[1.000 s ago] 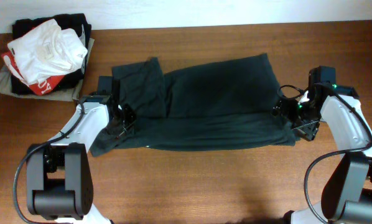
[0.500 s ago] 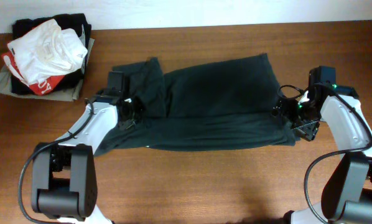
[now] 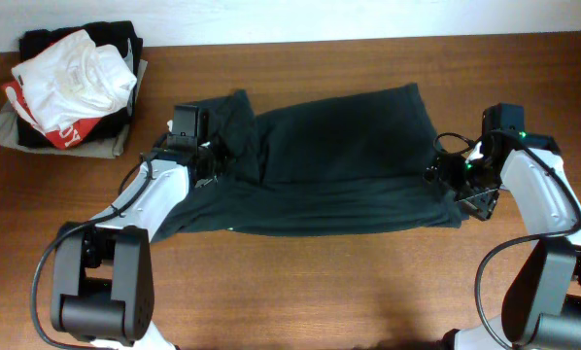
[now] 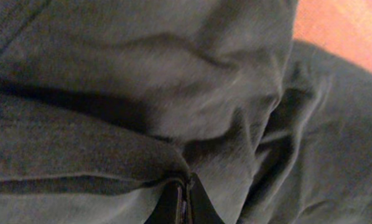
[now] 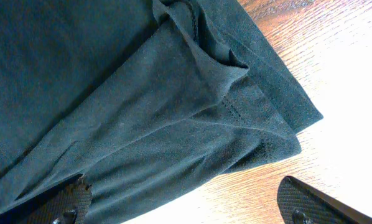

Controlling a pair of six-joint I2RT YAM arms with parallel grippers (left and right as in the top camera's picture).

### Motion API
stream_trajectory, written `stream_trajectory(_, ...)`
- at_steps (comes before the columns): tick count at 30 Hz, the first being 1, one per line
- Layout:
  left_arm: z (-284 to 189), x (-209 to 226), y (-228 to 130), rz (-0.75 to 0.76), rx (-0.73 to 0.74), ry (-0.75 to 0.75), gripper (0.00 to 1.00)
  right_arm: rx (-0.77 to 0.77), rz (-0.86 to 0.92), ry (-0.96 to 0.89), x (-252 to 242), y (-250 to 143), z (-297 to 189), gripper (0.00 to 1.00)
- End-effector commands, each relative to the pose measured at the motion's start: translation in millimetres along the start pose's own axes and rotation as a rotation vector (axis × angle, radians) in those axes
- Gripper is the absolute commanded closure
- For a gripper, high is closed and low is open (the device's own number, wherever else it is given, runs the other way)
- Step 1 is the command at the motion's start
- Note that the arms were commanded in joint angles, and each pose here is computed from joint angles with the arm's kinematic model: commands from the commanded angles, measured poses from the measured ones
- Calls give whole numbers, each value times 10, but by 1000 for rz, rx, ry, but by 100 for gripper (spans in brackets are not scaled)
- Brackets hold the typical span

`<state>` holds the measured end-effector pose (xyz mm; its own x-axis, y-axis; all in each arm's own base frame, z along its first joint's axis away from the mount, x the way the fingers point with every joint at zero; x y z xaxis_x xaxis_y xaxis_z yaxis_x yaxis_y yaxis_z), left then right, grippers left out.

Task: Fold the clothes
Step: 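Move the left gripper up to the shirt's upper left corner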

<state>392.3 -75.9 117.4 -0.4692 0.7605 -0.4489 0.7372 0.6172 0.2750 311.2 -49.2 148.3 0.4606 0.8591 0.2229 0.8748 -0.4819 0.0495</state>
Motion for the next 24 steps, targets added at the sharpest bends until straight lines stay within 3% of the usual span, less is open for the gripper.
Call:
stream_trajectory(1, 127, -24, 40, 14, -23, -3, 99, -26, -12, 12, 27, 29, -75, 1)
stream_trajectory(5, 229, -32, 58, 16, -32, -21, 99, -26, -12, 12, 27, 29, -75, 1)
stream_trajectory(10, 225, -113, 83, 31, -44, -72, 91, -26, -12, 12, 27, 29, -75, 1)
stream_trajectory(13, 223, -167, 93, 122, -61, -95, 88, -26, -12, 12, 27, 29, -75, 1)
stream_trajectory(15, 218, -196, 116, 189, -81, -109, 89, -26, -12, 12, 27, 29, -75, 1)
stream_trajectory(18, 211, -230, 146, 245, -104, -124, 99, -26, -12, 12, 27, 29, -75, 1)
stream_trajectory(22, 183, -295, 200, 280, -130, -144, 99, -26, -12, 12, 27, 29, -75, 1)
stream_trajectory(23, 177, -310, 212, 291, -135, -148, 91, -26, -12, 12, 27, 29, -75, 1)
stream_trajectory(24, 169, -323, 224, 295, -139, -150, 77, -26, -12, 12, 27, 29, -75, 1)
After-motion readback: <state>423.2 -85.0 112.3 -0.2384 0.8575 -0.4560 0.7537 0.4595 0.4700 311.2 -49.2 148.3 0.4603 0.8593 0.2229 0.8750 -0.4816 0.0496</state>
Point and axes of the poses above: each gripper's point midway between its finger pads, its own z axis out along the fingers, its own x axis along the line the jaws close on, y = z × x, the point moved 8 cm from there along -z, back along the fingers, and after that the axes turned 8 degrees about -z, right-handed, at the moved point
